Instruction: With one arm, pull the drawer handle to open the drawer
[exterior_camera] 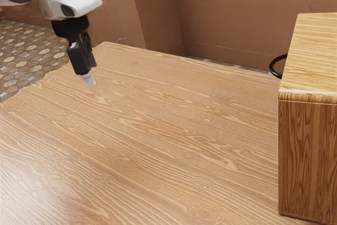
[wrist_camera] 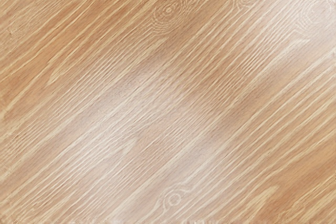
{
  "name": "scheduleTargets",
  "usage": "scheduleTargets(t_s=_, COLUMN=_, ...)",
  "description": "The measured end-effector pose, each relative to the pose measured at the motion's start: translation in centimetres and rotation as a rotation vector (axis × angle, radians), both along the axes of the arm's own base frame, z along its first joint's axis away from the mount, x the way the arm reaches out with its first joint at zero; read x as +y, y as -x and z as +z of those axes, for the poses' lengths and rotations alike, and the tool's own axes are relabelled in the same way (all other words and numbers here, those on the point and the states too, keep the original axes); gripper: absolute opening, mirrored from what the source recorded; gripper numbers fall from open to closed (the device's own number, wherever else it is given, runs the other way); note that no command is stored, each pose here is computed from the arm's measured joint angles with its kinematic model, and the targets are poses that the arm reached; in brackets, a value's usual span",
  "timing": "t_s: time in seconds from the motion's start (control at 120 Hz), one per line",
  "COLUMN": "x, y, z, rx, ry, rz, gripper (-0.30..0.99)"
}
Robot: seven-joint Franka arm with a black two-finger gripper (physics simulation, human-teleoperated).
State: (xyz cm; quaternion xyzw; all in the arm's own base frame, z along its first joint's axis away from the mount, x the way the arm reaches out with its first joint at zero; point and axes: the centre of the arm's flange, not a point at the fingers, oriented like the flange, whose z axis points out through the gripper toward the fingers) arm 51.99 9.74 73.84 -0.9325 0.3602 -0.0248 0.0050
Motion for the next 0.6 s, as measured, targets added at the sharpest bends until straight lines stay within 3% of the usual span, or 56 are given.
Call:
scheduleTargets(t_s=0.075, x=-1.1, y=4.0, z=6.0, rx=-0.120, ry=-0.025, rz=-0.028, gripper=0.69)
scheduleTargets(t_s=0.108, x=-1.9, y=5.0, z=7.0, rx=-0.144, ry=-0.012, rz=-0.048, gripper=0.69)
scheduleTargets(t_s=0.358, x=-11.8, y=0.3, z=3.5, rx=-0.109, ry=0.114, rz=-0.237, gripper=0.69)
scheduleTargets(t_s=0.492, x=-15.9, y=0.1, z=3.0, rx=-0.102, ry=0.139, rz=-0.268, gripper=0.69)
scheduleTargets(t_s=0.6, x=-16.2, y=-0.1, z=3.2, rx=-0.114, ry=0.141, rz=-0.262, gripper=0.69)
